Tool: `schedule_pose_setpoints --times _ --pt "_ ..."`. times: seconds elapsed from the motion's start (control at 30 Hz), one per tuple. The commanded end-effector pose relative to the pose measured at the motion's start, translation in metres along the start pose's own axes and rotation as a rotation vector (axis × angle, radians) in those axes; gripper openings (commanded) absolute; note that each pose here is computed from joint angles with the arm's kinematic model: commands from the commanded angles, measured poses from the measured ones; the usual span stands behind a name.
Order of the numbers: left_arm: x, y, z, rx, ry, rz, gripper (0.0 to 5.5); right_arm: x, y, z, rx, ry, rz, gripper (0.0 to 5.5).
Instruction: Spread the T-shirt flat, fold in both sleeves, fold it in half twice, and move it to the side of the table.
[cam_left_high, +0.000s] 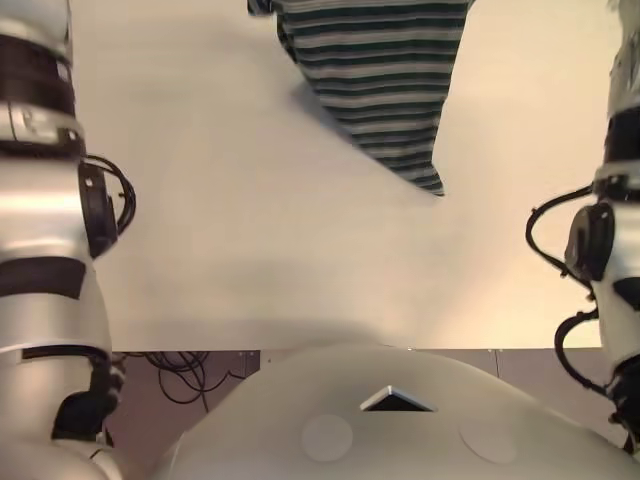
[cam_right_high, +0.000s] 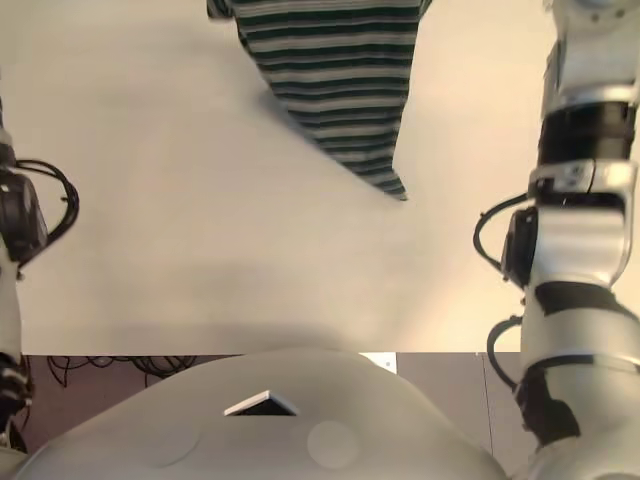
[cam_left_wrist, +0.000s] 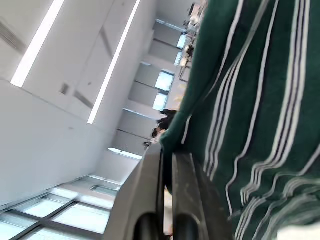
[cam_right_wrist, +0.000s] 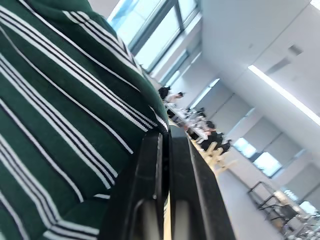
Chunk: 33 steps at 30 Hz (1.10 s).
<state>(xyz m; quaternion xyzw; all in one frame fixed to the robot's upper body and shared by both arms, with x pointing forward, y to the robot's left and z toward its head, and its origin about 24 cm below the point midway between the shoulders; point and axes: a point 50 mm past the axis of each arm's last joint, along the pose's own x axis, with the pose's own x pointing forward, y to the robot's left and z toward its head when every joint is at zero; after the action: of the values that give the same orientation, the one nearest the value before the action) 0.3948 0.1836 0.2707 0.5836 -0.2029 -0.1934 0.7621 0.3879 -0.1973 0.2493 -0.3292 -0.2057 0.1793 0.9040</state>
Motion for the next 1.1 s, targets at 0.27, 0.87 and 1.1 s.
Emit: schedule_pose_setpoints --times 0.27,0.87,1.1 --pt "0.029 0.083 0.026 0.327 0.207 0.230 0.00 0.040 -0.064 0.050 -0.202 0.073 -0.190 0.03" --pt "-0.067 -0.047 0.011 -0.232 -0.343 -0.562 0.00 -0.088 0.013 -0.020 0.298 -0.239 0.679 0.03" --pt "-0.268 -0.163 0.105 -0.801 -0.581 -1.411 0.00 -0.276 0.133 -0.037 0.731 0.069 1.119 0.03"
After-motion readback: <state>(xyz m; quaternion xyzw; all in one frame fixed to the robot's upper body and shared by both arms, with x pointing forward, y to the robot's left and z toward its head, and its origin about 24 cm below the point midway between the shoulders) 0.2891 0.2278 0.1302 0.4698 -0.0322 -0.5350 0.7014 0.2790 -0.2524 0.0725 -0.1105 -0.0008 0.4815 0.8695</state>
